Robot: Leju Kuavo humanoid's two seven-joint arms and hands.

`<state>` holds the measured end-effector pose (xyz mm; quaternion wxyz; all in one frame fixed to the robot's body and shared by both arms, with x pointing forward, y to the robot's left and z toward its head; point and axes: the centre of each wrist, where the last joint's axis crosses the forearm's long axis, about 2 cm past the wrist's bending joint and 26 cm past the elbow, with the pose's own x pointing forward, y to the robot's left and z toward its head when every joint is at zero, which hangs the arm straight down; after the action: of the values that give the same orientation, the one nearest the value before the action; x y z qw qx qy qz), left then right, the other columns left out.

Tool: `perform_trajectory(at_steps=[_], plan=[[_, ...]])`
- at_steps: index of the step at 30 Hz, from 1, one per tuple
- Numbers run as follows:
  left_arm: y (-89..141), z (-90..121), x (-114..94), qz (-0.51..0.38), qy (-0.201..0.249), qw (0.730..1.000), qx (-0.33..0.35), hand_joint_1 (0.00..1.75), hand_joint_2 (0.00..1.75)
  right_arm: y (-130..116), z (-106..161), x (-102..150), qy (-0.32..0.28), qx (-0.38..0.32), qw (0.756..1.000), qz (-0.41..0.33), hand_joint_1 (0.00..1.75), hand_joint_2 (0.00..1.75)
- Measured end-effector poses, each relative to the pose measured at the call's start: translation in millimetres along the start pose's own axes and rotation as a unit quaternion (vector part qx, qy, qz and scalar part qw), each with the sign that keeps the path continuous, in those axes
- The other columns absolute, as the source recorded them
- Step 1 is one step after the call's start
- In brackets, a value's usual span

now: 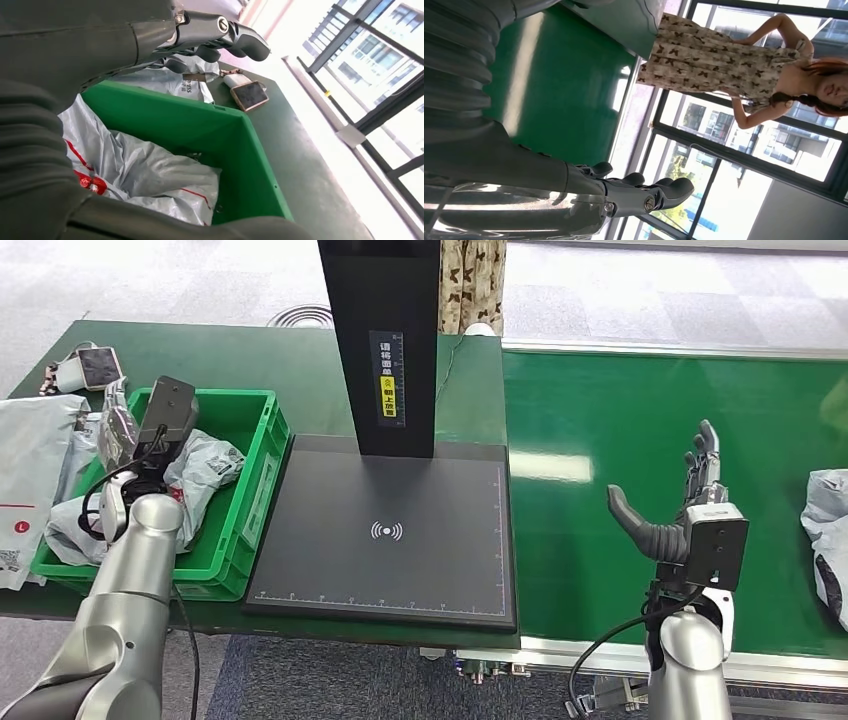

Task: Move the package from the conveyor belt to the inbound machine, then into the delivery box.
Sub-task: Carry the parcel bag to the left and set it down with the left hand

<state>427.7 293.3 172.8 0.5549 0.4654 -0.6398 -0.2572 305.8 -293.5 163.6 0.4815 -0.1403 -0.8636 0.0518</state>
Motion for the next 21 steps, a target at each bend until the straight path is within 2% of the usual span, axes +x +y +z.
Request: perform_trajectory(at_steps=[3,7,14,16,18,21], plan=[[0,7,5,0.062,-0.021,0.998,0.004,0.00,0.00,0,3,1,0.000,0.000,1.000,0.001,0.00,1.75],[-4,26,17,0.216,-0.069,0.974,-0.012,0.00,0.00,-1,7,1,0.002,0.004,1.000,-0.010,0.00,1.75],[-2,42,35,0.255,-0.109,0.961,-0.010,0.00,0.00,-1,9,1,0.004,0.005,1.000,-0.013,0.00,1.75],[-2,43,38,0.276,-0.117,0.954,-0.021,0.00,0.87,0,9,1,0.005,0.010,1.000,-0.019,0.00,1.75],[-7,48,42,0.350,-0.132,0.924,-0.075,0.00,1.75,2,9,1,0.012,0.029,0.999,-0.038,0.00,1.75],[-23,64,54,0.490,-0.164,0.837,-0.181,0.00,1.75,13,4,-1,0.034,0.079,0.993,-0.085,0.00,1.75]])
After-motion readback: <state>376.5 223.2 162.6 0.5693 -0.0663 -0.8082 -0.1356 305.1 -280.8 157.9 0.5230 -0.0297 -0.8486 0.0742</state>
